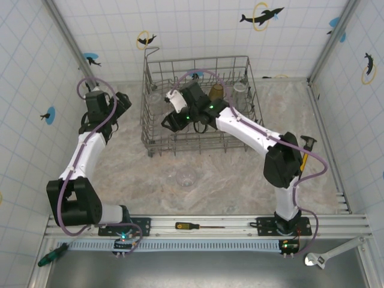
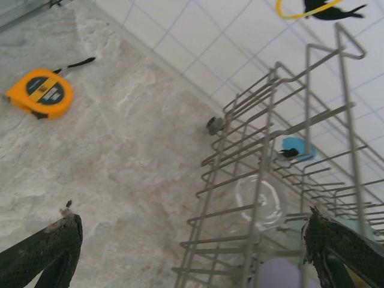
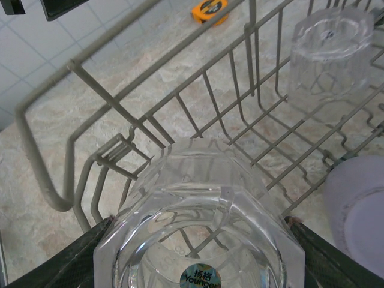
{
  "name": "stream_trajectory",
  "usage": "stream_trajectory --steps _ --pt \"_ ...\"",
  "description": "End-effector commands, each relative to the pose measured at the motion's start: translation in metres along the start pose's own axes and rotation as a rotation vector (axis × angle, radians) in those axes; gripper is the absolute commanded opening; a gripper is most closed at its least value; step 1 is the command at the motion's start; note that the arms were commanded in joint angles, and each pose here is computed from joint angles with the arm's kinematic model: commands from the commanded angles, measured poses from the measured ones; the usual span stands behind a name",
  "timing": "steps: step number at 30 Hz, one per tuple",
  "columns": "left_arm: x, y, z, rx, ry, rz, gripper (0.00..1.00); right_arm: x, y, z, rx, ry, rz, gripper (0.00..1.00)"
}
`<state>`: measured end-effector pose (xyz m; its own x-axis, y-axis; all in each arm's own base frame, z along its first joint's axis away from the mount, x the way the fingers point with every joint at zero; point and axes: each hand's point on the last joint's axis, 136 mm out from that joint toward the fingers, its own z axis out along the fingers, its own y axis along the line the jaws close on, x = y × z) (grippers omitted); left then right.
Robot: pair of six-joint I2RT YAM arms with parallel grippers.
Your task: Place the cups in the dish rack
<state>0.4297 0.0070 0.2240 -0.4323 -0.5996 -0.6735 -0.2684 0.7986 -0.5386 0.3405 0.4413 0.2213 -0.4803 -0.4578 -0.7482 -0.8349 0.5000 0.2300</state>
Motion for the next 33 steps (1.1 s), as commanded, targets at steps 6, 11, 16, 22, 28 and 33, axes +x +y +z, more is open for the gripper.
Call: stream_trajectory --steps 6,11,16,22,28,33 --pt "0.012 0.028 0.012 -0.041 0.031 0.079 0.97 -0.017 0.011 0.016 -0.060 -0.036 -0.034 0.44" --pt "0.021 0.047 0.011 -0.030 0.065 0.031 0.97 -0.019 0.017 0.025 -0.073 -0.043 -0.040 0.44" --pt "0.024 0.054 0.007 -0.039 0.058 0.013 0.97 -0.013 0.022 0.039 -0.075 -0.034 -0.047 0.45" --pt "0.021 0.051 0.002 -0.032 0.044 0.018 0.97 -0.008 0.023 0.049 -0.075 -0.013 -0.044 0.45" --pt "0.022 0.051 0.002 -0.025 0.049 0.011 0.97 0.002 0.021 0.059 -0.069 0.019 -0.034 0.46" --pt "0.023 0.050 0.002 -0.021 0.052 0.003 0.97 0.008 0.019 0.065 -0.027 0.058 -0.062 0.51"
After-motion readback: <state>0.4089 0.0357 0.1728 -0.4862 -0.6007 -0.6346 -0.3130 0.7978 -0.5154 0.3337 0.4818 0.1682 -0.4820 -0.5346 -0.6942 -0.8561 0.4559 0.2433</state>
